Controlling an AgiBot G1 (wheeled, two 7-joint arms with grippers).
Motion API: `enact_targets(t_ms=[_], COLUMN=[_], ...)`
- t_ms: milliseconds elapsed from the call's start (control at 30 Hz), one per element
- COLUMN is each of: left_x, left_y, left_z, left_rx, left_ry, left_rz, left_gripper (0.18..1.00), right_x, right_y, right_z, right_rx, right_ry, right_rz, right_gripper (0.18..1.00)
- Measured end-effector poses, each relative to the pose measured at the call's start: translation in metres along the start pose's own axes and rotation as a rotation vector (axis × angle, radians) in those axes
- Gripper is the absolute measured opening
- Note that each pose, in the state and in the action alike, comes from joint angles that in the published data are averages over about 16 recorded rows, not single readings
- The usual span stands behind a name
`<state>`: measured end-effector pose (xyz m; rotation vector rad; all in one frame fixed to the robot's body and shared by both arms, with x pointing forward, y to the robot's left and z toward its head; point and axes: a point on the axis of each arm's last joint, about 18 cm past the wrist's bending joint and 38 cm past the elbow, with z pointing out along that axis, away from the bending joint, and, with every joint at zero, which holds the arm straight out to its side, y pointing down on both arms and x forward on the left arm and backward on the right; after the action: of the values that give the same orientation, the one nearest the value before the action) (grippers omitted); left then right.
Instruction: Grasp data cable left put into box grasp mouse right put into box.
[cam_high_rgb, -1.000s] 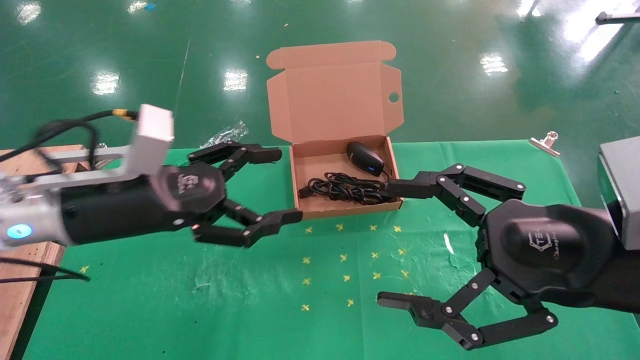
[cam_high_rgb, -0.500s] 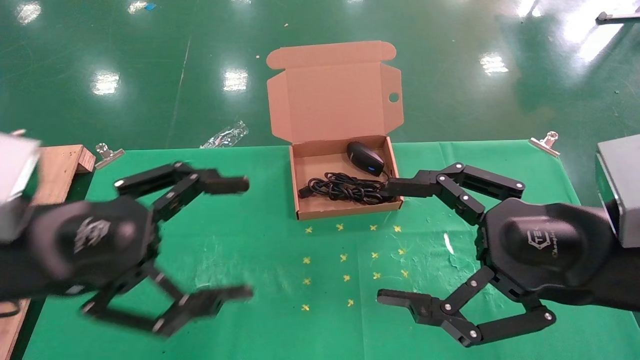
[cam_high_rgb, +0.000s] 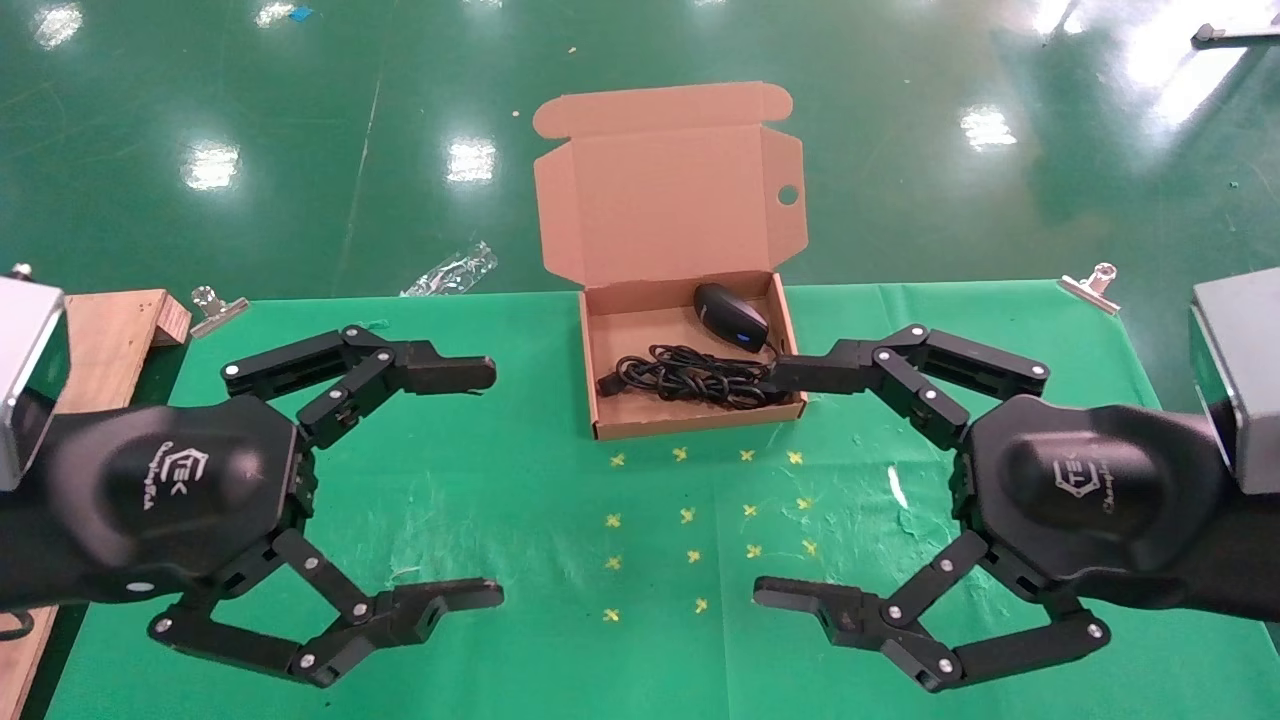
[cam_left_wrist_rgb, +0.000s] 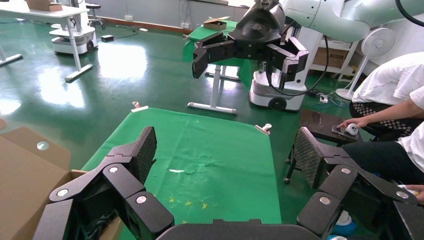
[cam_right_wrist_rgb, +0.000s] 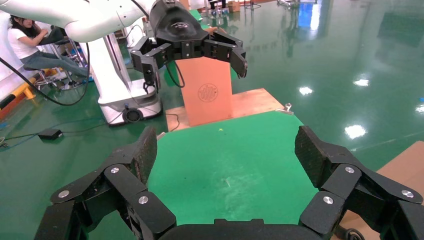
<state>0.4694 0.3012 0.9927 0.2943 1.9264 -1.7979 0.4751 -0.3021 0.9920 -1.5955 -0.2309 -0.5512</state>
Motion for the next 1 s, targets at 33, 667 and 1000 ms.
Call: enact_targets(t_ms=[33,667,1000], left_x=[-0.0004,-0.0047,-0.0052], left_y=[0.0003,0.0032,0.0037], left_z=[0.0002,0.0024,0.0027], left_rx=[0.000,-0.001,-0.002], left_ry=[-0.001,-0.010,-0.012], left_rz=[-0.001,-0.008,-0.009], left_gripper=[1.001,1.001,1.001], right_x=[0.0000,0.0003,0.0003], right_y=[0.0000,0.0001,0.0001], right_z=[0.0000,0.0000,0.0000], right_rx=[0.000,0.000,0.000], right_ry=[0.000,0.001,0.001], right_rz=[0.000,0.000,0.000], right_gripper=[1.001,1.001,1.001])
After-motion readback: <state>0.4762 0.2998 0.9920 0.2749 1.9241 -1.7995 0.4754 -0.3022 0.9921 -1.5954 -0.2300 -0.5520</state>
